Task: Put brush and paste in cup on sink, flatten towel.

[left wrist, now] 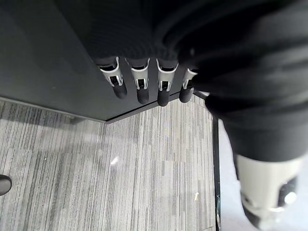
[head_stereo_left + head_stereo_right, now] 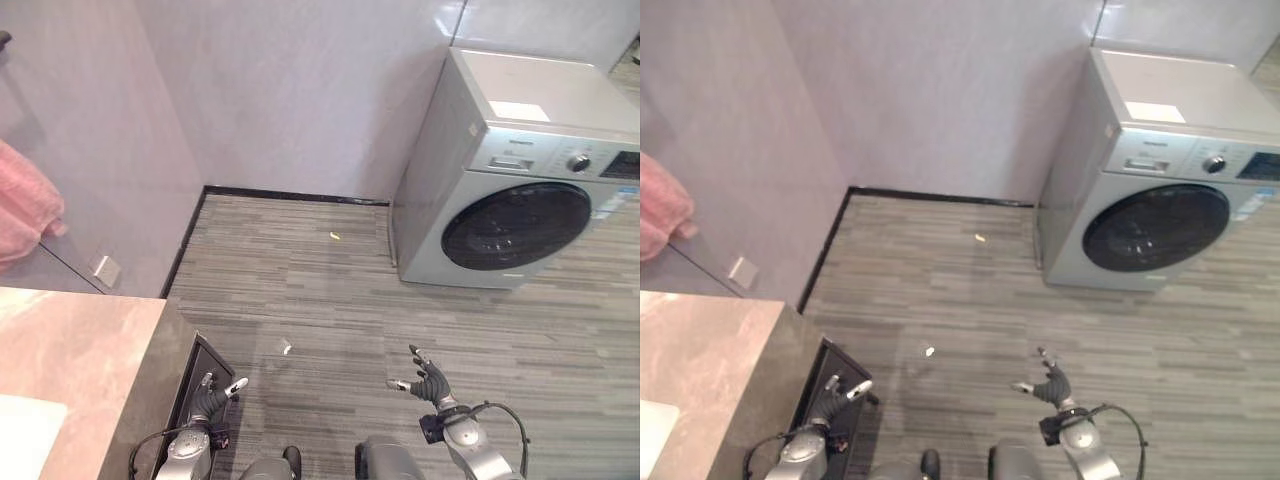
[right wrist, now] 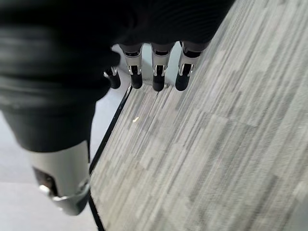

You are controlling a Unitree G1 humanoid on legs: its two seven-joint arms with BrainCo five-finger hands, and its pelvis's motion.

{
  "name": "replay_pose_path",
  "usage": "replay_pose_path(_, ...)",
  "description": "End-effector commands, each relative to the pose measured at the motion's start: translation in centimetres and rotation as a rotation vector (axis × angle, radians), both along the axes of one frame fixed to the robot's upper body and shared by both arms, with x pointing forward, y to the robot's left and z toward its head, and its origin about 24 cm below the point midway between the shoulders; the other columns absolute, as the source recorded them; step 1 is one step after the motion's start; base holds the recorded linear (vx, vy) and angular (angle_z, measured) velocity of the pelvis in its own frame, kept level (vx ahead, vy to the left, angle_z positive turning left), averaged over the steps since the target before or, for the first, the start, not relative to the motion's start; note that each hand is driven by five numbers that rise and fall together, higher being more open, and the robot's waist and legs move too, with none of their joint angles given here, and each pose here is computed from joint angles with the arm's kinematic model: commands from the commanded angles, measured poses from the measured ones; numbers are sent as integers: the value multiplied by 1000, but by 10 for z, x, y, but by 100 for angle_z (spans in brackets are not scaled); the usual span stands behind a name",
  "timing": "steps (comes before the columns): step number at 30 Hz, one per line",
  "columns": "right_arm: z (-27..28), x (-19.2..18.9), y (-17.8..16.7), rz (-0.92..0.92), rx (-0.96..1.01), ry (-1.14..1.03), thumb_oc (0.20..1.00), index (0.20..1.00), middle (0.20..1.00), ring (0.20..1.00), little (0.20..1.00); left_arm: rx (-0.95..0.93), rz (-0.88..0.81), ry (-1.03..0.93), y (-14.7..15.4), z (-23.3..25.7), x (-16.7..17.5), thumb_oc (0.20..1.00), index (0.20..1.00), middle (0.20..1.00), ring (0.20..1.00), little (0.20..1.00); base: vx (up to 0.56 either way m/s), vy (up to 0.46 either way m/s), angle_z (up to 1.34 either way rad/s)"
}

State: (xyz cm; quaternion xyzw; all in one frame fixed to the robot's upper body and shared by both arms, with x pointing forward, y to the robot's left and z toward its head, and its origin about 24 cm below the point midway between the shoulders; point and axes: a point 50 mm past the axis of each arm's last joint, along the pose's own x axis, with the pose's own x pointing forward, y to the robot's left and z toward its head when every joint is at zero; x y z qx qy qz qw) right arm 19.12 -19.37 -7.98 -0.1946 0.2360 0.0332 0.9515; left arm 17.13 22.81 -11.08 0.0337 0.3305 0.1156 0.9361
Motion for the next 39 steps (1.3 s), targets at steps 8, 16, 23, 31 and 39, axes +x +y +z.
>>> replay_pose_path(8, 10, -4, -19, -9, -37, -45, 1000, 1000, 1000, 1000, 1000, 53, -57, -36, -1, 4, 10, 1000, 1000, 1000, 1000, 1000, 374, -132, 51)
replay_pose_path(16, 18, -5, -29, 27, -77, -65, 1000, 1000, 1000, 1000, 1000, 85, -77, -27, 3, 6, 16, 1000, 1000, 1000, 1000, 1000, 249, -197, 30)
replay_pose_path(23, 17, -12, -40, 19, -140, -50, 1000, 1000, 1000, 1000, 1000, 109, -72, -74, 6, 16, 33, 1000, 1000, 1000, 1000, 1000, 250, -100, 27)
replay_pose_path(31, 15, -9, -32, 94, -189, -33, 1000, 1000, 1000, 1000, 1000, 96, -74, -40, 0, 8, 20, 1000, 1000, 1000, 1000, 1000, 353, 90, -1)
replay_pose_path(39, 11, -1, -10, 119, -127, -37, 1000, 1000, 1000, 1000, 1000, 87, -19, -70, 9, 13, 18, 1000, 1000, 1000, 1000, 1000, 341, 170, -19)
